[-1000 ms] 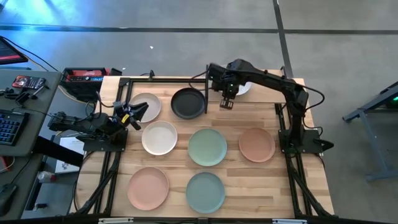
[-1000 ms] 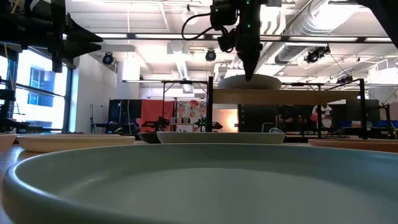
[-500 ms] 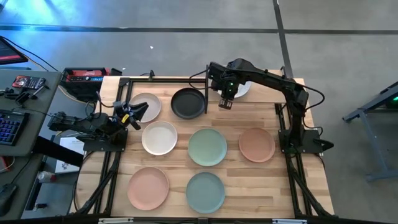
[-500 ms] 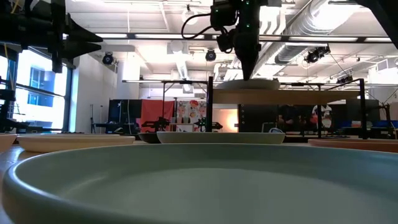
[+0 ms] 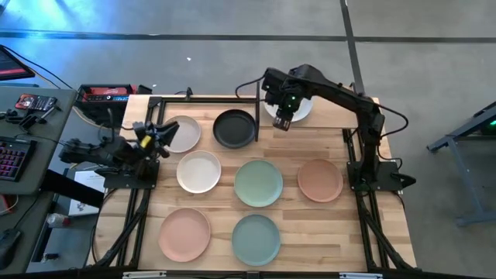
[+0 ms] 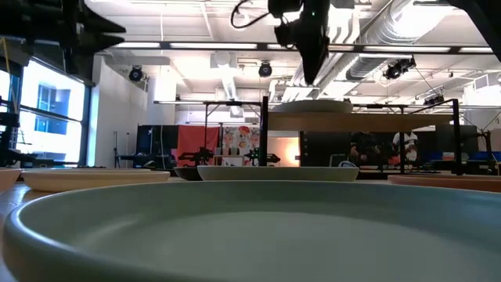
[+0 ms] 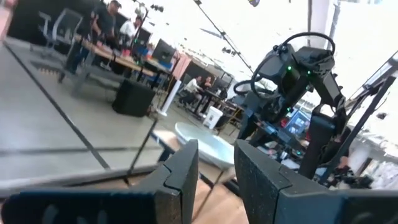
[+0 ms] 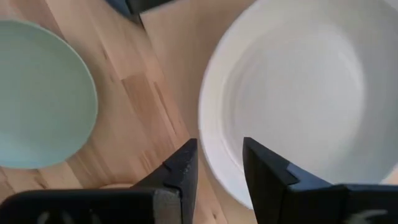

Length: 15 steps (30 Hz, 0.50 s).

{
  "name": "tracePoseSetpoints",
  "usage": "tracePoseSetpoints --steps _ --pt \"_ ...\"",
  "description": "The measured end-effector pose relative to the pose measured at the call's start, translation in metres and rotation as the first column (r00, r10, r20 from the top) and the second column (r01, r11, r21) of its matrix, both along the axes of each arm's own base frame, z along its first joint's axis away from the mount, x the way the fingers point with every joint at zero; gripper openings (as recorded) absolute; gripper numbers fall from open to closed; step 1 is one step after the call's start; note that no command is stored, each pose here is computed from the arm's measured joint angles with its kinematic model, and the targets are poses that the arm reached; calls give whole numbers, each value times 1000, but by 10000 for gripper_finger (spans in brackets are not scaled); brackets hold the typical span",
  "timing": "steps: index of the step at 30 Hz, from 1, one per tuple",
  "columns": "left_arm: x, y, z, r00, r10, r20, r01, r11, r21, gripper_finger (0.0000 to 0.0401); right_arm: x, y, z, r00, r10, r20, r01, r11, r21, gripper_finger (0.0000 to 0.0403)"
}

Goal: Place and stack plates onto a shelf
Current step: Stack the green plate on top of the white plate on the shelf

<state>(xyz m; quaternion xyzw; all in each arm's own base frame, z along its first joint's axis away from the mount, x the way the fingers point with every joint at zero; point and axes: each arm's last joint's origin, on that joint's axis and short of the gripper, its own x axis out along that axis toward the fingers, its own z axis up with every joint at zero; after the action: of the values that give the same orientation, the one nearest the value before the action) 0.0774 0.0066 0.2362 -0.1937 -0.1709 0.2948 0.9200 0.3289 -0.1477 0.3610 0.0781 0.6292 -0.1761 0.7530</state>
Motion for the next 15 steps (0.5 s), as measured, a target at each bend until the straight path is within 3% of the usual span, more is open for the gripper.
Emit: tracePoseSetpoints --steps 7,10,15 --pt "1 0 43 997 33 -75 -23 991 132 92 -4 5 33 991 -47 124 50 998 -23 101" --pt "10 -3 62 990 30 -137 -2 979 203 92 -5 9 48 978 -32 208 28 999 23 101" --pt "35 -9 88 956 49 -288 57 936 348 92 -9 14 64 938 -105 331 71 991 115 101"
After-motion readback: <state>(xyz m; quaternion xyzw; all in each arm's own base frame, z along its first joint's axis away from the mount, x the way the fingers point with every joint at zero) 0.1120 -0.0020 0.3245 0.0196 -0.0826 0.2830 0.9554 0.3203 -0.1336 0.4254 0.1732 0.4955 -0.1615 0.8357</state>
